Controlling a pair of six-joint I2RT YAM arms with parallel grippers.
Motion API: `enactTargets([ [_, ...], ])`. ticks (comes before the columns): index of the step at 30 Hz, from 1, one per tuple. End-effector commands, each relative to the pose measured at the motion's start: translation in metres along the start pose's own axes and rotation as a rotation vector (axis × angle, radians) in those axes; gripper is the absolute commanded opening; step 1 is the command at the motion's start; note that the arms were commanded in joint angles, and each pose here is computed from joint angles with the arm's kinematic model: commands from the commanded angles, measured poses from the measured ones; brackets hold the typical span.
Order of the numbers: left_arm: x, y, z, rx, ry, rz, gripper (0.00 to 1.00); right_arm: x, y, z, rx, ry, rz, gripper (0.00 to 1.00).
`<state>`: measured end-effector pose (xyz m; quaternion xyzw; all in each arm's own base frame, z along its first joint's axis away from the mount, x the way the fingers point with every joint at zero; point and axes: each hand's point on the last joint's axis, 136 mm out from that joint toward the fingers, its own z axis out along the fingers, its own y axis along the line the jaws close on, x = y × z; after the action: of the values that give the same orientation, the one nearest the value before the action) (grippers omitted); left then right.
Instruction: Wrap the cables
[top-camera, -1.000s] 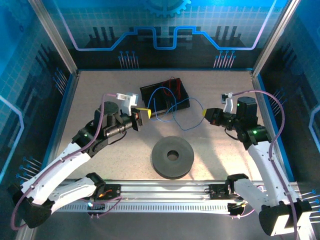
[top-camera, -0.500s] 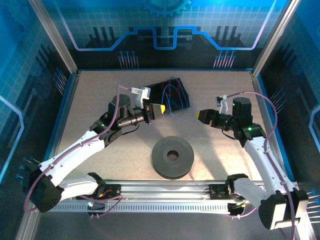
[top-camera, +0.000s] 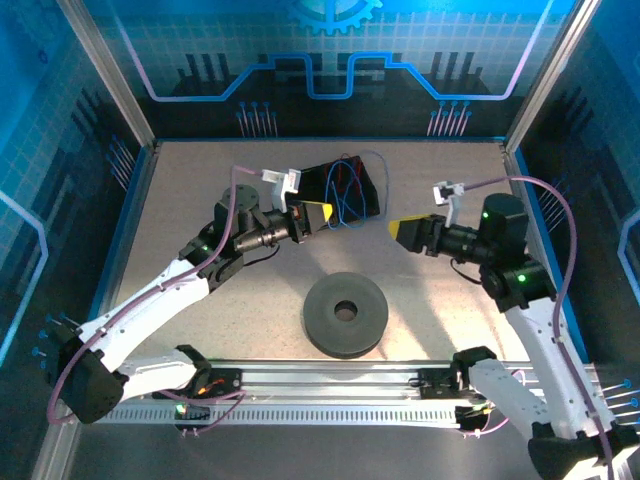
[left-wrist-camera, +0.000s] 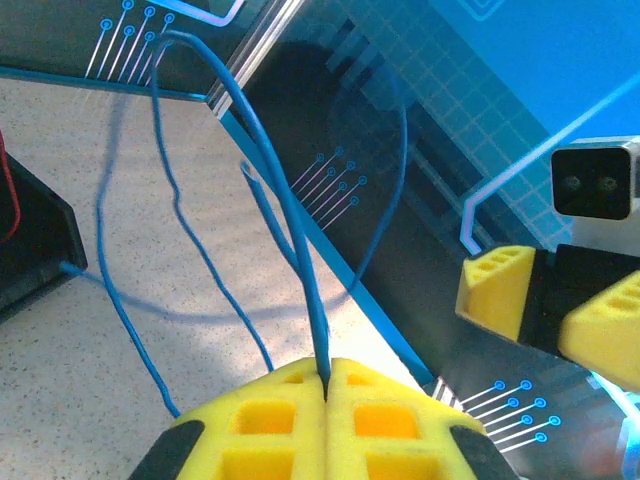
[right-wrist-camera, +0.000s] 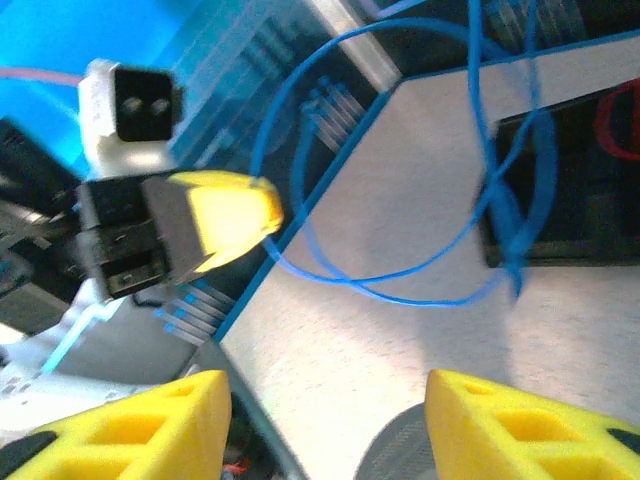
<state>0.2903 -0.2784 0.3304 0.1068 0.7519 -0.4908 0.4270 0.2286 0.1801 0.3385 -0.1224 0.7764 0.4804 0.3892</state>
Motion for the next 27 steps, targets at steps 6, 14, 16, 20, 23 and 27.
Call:
enactTargets([
  [6, -0.015, -0.023, -0.007, 0.061, -0.032, 0.020, 0.00, 0.021, 0.032, 0.042, -0.031, 0.158, -0.175, 0.57],
  [14, -0.012, -0.028, -0.010, 0.072, -0.020, 0.018, 0.00, 0.019, 0.003, 0.065, 0.143, 0.137, -0.439, 0.58],
  [16, -0.012, -0.029, -0.010, 0.073, -0.020, 0.017, 0.00, 0.019, -0.006, 0.072, 0.167, 0.154, -0.469, 0.57],
  [20, -0.010, -0.030, -0.011, 0.075, -0.014, 0.015, 0.00, 0.023, -0.006, 0.088, 0.118, 0.183, -0.515, 0.54],
  [23, -0.010, -0.030, -0.011, 0.077, -0.011, 0.013, 0.00, 0.025, -0.008, 0.097, 0.100, 0.182, -0.548, 0.57],
  [27, -0.009, -0.030, -0.011, 0.075, -0.008, 0.007, 0.00, 0.026, -0.015, 0.104, 0.126, 0.185, -0.605, 0.50],
])
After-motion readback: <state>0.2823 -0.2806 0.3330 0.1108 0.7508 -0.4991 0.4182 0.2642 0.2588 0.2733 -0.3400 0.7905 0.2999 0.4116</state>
